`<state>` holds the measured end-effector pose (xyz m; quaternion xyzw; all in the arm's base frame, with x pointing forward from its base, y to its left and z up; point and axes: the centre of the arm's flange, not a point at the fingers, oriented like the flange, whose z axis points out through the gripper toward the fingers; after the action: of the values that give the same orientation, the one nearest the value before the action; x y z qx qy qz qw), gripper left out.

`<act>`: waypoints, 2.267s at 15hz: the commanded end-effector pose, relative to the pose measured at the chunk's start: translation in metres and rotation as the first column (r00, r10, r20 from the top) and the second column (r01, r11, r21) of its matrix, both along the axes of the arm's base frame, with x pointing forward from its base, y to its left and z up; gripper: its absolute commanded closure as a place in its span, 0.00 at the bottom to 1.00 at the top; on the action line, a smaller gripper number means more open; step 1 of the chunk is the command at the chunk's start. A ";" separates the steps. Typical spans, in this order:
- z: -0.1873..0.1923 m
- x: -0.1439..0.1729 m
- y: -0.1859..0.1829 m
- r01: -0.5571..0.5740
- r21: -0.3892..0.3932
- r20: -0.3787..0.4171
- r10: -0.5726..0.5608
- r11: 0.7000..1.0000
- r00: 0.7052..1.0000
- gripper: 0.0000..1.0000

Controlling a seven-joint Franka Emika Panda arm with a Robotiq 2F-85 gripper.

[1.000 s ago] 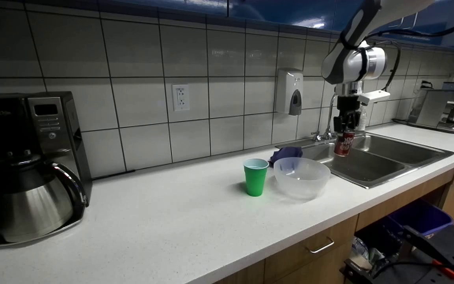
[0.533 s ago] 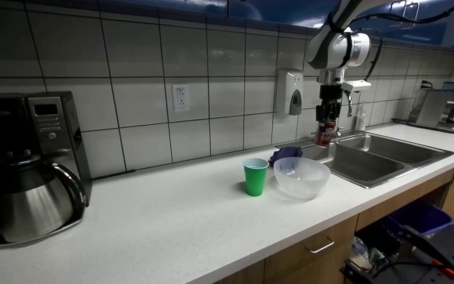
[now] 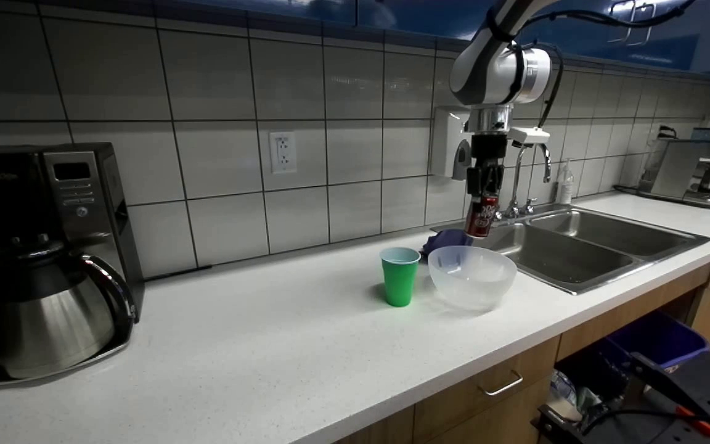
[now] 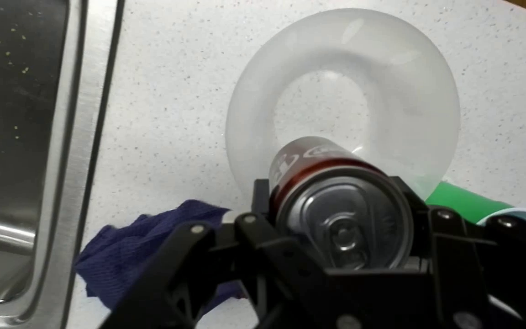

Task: Put the red can in the bowl.

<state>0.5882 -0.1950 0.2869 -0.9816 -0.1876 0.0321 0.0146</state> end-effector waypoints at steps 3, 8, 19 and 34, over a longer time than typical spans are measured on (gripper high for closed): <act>-0.008 -0.034 0.032 -0.086 0.024 -0.055 0.088 0.996 0.995 0.62; -0.039 -0.051 0.038 -0.120 0.018 -0.100 0.121 0.993 0.988 0.62; -0.084 -0.060 0.040 -0.192 -0.051 -0.055 0.189 0.980 0.980 0.62; -0.120 -0.049 0.029 -0.191 -0.072 -0.047 0.188 0.979 0.981 0.11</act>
<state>0.5319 -0.1589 0.1623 -0.9606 -0.2704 0.0635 -0.0114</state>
